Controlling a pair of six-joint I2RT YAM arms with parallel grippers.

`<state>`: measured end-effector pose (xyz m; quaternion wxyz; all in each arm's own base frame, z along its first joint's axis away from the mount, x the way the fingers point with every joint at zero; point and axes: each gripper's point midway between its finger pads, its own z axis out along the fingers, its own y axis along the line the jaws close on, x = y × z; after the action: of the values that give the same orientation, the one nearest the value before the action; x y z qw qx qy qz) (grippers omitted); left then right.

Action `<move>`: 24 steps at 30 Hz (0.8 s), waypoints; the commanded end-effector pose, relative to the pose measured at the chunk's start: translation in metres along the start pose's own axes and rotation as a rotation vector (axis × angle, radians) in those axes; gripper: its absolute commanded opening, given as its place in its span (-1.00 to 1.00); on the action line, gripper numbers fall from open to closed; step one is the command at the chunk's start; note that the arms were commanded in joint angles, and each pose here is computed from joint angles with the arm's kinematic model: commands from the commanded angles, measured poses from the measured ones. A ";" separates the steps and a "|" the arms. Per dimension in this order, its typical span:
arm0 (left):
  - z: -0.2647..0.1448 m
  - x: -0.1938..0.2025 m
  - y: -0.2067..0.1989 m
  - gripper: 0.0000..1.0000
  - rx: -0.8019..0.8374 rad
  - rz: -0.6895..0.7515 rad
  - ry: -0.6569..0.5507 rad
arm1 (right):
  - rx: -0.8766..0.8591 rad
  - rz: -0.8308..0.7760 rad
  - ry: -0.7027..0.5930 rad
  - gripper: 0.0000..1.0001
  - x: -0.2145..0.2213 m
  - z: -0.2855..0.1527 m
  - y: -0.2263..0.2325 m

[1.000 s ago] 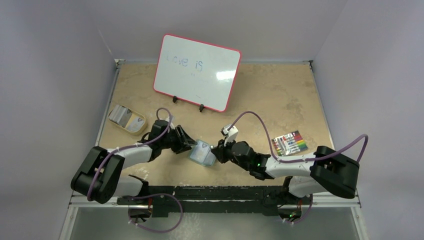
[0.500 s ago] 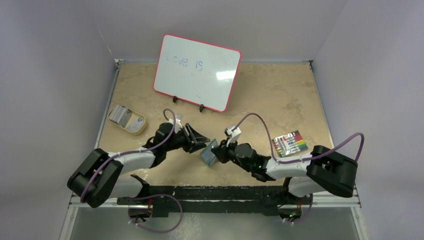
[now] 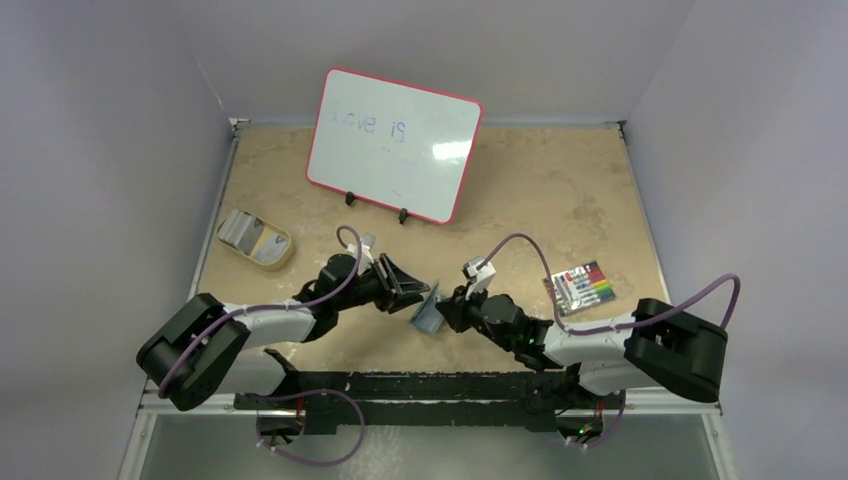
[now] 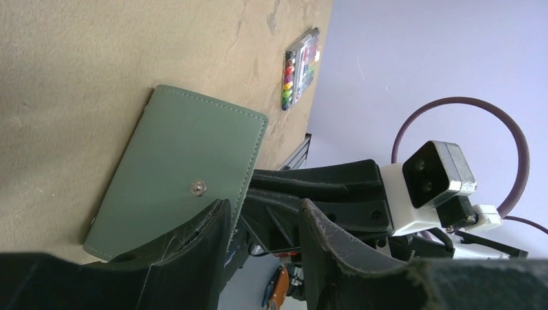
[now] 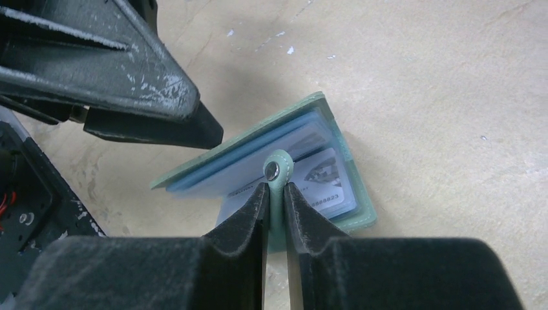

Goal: Put the credit cards into the card holder
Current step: Close the card holder at the center of the board.

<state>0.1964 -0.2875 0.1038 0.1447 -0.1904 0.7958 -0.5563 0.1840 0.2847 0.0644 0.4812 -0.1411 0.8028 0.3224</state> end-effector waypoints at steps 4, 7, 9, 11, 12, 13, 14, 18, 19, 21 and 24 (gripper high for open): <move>0.012 0.002 -0.003 -0.16 -0.002 0.048 -0.016 | 0.056 0.079 -0.118 -0.67 -0.024 -0.006 -0.010; 0.017 0.001 0.005 -0.16 -0.050 0.073 -0.014 | 0.054 0.095 -0.141 -0.65 -0.027 -0.011 -0.012; 0.018 -0.001 0.008 -0.16 -0.069 0.080 -0.025 | 0.057 0.090 -0.172 -0.65 -0.033 -0.014 -0.014; 0.021 -0.002 0.009 -0.17 -0.078 0.084 -0.026 | 0.042 0.075 -0.200 -0.66 -0.039 -0.018 -0.013; 0.023 -0.003 0.009 -0.18 -0.083 0.088 -0.025 | 0.036 0.067 -0.210 -0.65 -0.040 -0.019 -0.013; 0.025 -0.002 0.009 -0.19 -0.088 0.094 -0.023 | 0.030 0.059 -0.221 -0.66 -0.042 -0.021 -0.013; 0.027 -0.002 0.008 -0.21 -0.089 0.099 -0.021 | 0.027 0.048 -0.228 -0.65 -0.043 -0.021 -0.013; 0.035 0.004 -0.003 -0.35 -0.062 0.113 -0.002 | 0.025 0.014 -0.237 -0.66 -0.045 -0.022 -0.013; 0.038 0.006 -0.006 -0.35 -0.057 0.115 0.006 | 0.026 0.009 -0.237 -0.65 -0.046 -0.022 -0.014; 0.042 0.012 -0.011 -0.35 -0.042 0.116 0.021 | 0.023 0.000 -0.239 -0.66 -0.046 -0.021 -0.013; 0.047 0.019 -0.020 -0.30 -0.021 0.123 0.038 | 0.006 -0.007 -0.241 -0.65 -0.045 -0.021 -0.010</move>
<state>0.1959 -0.3193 0.0767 0.1400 -0.1575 0.8379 -0.5034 0.1907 0.2584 0.0873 0.5443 -0.1116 0.7662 0.3229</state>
